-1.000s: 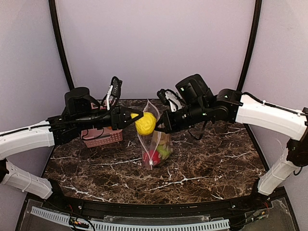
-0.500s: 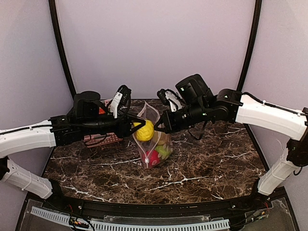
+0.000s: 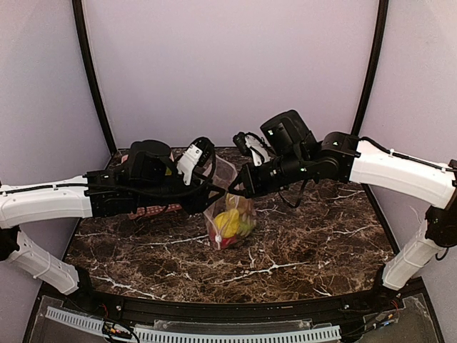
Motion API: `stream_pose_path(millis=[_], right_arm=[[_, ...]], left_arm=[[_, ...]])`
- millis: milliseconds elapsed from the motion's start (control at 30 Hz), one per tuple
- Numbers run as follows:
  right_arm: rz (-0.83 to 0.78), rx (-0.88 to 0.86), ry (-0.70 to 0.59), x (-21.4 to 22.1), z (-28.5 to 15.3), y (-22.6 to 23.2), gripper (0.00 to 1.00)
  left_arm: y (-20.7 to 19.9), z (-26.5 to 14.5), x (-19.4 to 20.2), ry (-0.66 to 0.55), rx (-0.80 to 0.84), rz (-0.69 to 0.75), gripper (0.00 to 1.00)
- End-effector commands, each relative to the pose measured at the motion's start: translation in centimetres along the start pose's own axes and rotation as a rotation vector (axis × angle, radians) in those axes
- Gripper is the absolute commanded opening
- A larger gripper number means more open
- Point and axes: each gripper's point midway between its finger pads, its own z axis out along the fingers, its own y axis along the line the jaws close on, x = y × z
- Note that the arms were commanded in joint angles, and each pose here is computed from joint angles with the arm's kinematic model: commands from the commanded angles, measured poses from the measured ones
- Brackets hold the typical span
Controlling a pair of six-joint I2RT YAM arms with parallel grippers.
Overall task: Place the food in the zip-top bag and seal the zipper
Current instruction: Place the fake fruit in the zipper food storage bag.
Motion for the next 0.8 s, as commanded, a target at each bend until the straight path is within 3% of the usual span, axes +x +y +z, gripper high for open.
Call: stream_pose_path(millis=[0,267,567,767], right_arm=[[-0.019,-0.024,-0.035,-1.0,-0.4,1.0,0.0],[-0.021,-0.023,-0.033,-0.9,-0.3,1.0,0.0],[-0.019,-0.019,-0.036,-0.9,-0.4,0.9,0.0],[-0.02,-0.019,-0.033,-0.8,-0.4,0.9,0.0]], left_arm=[[0.3,-0.3,-0.2,0.011,-0.023,0.022,0.51],[0.1,-0.7,-0.8,-0.008,-0.011,0.014,0.56],[-2.6,-3.4,-3.8,-0.125,0.152,-0.037,0.77],[-4.2,-5.5,-5.3,-0.106,0.277,-0.059,0.89]])
